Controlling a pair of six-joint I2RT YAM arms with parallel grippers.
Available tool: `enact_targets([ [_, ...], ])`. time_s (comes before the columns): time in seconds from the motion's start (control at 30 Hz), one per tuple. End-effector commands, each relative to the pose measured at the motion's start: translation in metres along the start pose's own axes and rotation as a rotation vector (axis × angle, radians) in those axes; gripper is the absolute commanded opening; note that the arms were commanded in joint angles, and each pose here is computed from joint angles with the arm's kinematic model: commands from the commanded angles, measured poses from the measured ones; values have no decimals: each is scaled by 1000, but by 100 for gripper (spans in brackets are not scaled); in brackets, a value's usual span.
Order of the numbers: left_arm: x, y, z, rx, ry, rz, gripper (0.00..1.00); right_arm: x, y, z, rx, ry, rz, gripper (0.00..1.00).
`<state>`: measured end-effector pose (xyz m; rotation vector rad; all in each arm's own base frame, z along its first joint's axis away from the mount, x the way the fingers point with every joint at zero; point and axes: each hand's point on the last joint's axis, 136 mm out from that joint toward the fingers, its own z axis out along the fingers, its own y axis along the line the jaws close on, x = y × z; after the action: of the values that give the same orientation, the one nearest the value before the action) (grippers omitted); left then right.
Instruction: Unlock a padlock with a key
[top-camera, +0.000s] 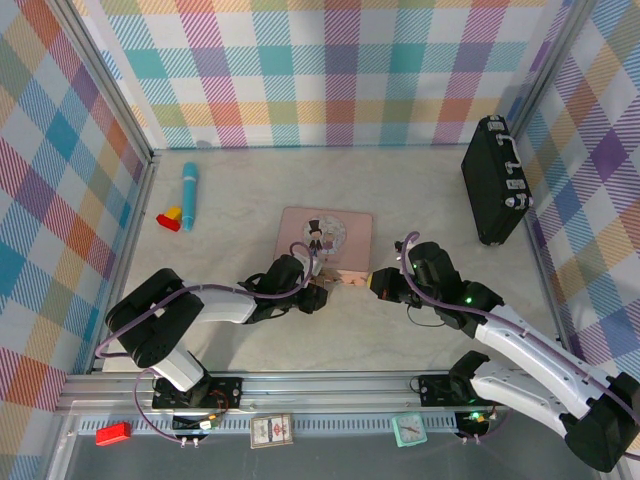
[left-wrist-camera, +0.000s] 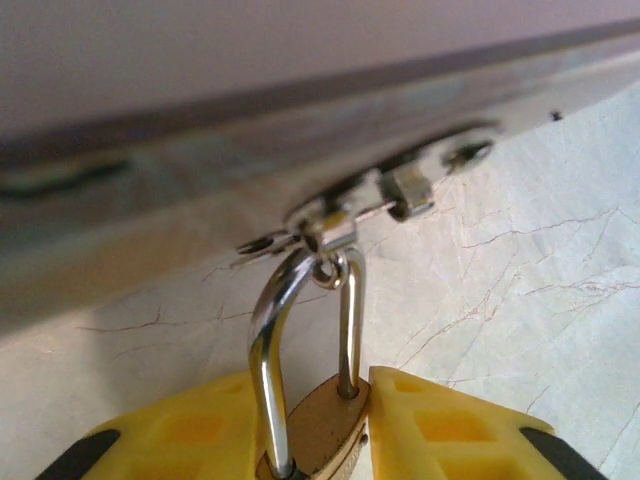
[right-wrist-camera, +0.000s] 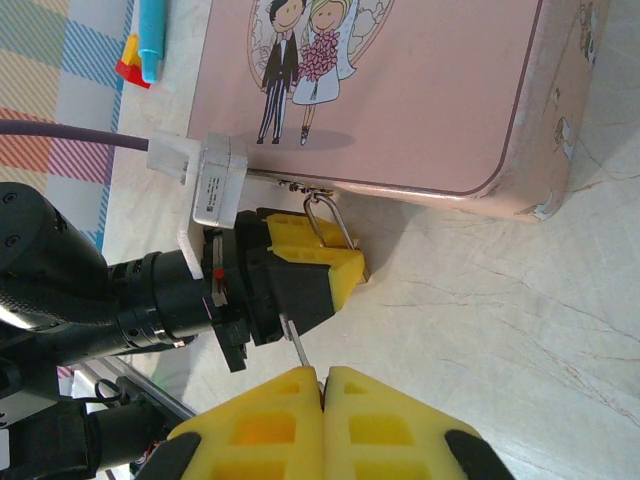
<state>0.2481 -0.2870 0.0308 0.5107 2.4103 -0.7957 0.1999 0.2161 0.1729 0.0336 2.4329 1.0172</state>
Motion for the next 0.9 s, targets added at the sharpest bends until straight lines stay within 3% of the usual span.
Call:
enact_targets([
  [0.0, 3, -3, 1, 18, -8, -6, 26, 0, 2, 2, -19, -1, 4, 0],
  [0.37, -7, -26, -10, 75, -22, -39, 16, 7, -2, 12, -31, 22, 50, 0],
  [0.67, -18, -38, -19, 25, 67, -229, 7, 20, -16, 26, 3, 58, 92, 0],
  [0.87, -26, -48, -19, 66, 66, -360, 7, 29, -15, 37, -15, 83, 132, 0],
])
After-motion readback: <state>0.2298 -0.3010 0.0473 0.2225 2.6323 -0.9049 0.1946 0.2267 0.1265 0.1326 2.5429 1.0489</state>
